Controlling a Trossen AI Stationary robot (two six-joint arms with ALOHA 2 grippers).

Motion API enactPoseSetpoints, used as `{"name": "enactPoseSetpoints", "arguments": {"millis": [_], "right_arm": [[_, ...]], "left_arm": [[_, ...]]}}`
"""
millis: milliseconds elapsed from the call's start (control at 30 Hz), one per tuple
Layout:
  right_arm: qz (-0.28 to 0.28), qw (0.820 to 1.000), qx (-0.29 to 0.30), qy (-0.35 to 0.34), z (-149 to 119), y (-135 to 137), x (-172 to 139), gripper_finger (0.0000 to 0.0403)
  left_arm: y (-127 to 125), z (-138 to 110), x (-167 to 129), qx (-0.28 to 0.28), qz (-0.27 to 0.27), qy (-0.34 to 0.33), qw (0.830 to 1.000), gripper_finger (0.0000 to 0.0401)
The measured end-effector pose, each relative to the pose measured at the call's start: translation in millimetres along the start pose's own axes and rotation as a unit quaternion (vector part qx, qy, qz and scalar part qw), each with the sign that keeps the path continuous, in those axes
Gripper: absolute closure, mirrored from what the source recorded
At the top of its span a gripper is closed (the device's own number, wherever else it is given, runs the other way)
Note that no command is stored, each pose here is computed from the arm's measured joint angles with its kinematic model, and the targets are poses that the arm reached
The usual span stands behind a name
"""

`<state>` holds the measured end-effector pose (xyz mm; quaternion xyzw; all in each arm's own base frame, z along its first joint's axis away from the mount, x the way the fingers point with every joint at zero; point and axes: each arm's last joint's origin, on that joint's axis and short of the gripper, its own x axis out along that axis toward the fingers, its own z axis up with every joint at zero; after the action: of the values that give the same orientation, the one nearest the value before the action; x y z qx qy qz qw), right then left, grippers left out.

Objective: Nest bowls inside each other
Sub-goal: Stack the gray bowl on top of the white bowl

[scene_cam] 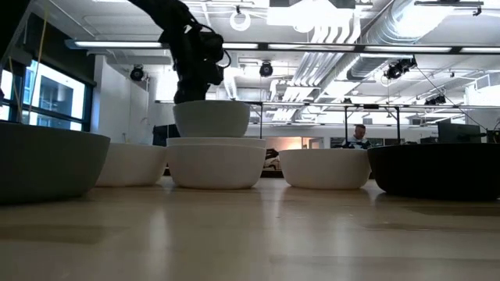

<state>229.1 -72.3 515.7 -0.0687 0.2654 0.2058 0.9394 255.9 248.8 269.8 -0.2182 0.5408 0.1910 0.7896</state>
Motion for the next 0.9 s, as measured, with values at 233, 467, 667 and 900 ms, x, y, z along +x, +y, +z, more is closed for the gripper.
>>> {"name": "enactPoseSetpoints", "arguments": {"millis": [233, 467, 667, 900], "right_arm": [[0.0, 1.0, 0.001, 0.001, 0, 0, 0, 0.0291], [0.001, 1.0, 0.002, 0.001, 0, 0, 0, 0.0291], [0.0, 1.0, 0.01, 0.001, 0, 0, 0, 0.0291], [0.001, 1.0, 0.014, 0.001, 0, 0, 0, 0.0291]], "left_arm": [[-30, 4, 6, 0.04, -0.016, 0.004, 0.999, 0.0401], [-59, 4, 10, 0.077, -0.029, 0.009, 0.997, 0.0401], [-77, 4, 13, 0.098, -0.036, 0.006, 0.994, 0.0401], [-85, -2, 28, 0.111, -0.041, 0.012, 0.993, 0.0401]]}}
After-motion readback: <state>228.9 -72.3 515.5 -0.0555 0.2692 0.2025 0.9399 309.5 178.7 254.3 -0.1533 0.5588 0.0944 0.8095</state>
